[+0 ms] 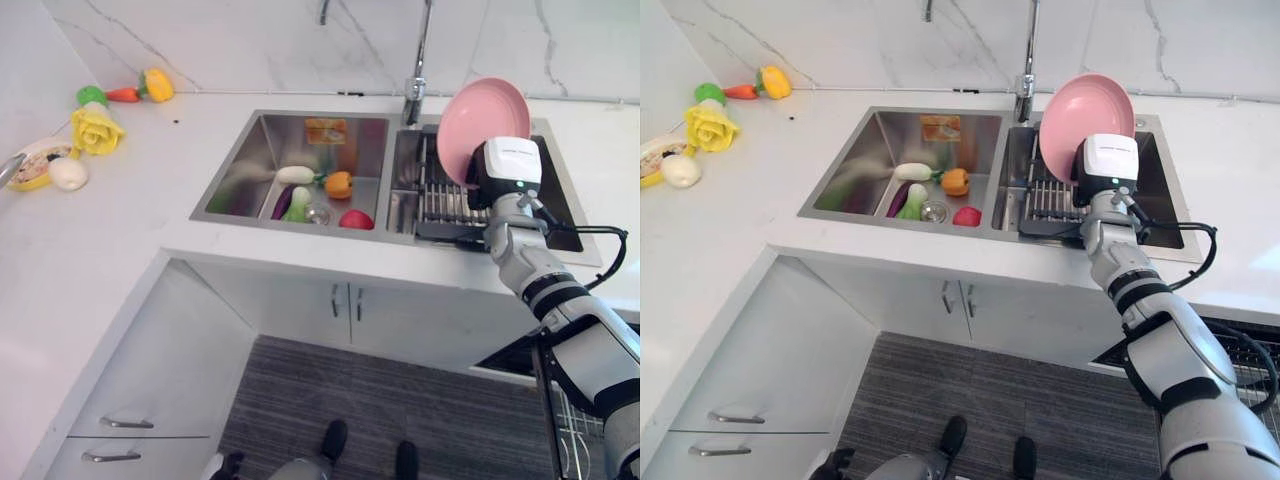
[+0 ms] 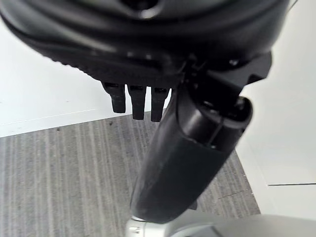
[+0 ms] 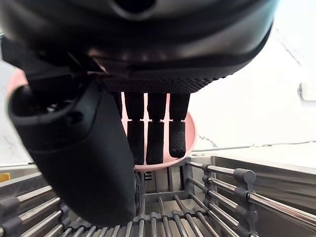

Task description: Place the dishes in the dishwasher.

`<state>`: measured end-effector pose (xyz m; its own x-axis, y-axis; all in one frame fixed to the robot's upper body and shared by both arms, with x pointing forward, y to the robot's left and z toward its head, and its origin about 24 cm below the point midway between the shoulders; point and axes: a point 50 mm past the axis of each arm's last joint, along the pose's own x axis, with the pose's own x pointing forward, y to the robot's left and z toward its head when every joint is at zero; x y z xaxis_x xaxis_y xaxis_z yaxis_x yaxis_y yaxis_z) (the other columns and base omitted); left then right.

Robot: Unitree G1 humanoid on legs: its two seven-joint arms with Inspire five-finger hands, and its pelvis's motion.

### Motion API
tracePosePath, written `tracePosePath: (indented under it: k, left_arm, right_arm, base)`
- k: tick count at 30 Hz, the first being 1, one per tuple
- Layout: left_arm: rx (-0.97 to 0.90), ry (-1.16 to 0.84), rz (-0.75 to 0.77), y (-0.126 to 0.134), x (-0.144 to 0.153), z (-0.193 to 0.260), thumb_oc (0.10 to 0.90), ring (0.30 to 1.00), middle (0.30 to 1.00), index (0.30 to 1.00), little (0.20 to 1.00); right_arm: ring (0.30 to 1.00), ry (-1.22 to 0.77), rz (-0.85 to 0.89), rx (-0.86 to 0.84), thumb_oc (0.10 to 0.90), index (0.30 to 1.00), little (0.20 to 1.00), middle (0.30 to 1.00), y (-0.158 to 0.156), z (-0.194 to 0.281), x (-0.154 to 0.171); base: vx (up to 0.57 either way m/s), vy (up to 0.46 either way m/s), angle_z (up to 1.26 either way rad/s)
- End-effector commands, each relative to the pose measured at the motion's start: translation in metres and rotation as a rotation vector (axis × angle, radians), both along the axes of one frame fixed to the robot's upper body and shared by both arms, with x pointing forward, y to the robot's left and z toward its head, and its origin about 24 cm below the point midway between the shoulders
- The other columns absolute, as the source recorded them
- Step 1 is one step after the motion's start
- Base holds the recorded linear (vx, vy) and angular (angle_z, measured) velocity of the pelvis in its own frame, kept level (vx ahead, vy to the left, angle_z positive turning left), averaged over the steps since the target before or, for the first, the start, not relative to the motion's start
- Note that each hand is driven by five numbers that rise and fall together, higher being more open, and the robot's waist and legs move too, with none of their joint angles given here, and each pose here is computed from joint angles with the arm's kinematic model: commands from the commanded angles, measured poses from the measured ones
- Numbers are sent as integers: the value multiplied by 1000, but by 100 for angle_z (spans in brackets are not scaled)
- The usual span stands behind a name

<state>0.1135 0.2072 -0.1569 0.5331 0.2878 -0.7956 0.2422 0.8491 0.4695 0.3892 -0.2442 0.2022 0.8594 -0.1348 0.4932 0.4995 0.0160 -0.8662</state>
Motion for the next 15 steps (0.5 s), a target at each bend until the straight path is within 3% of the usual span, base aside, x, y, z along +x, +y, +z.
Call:
tracePosePath:
  k: [1,9,15]
  left_arm:
    - [79,12,-69,10,3,2,800,900,900,900,900]
    - [107,57,-19,19,-9,0,800,900,900,900,900]
    - [122,73,9,24,-15,-1,800,900,900,900,900]
  right_arm:
    - [300,-594,108,-67,400,300,300,300,3,130,-36]
    - [300,-828,368,72,400,300,300,300,22,139,-86]
    - [300,-898,489,99,400,300,300,300,31,137,-114]
  base:
    - [0,0,0]
    - [5,-24,-14]
    - [-16,-16,-15]
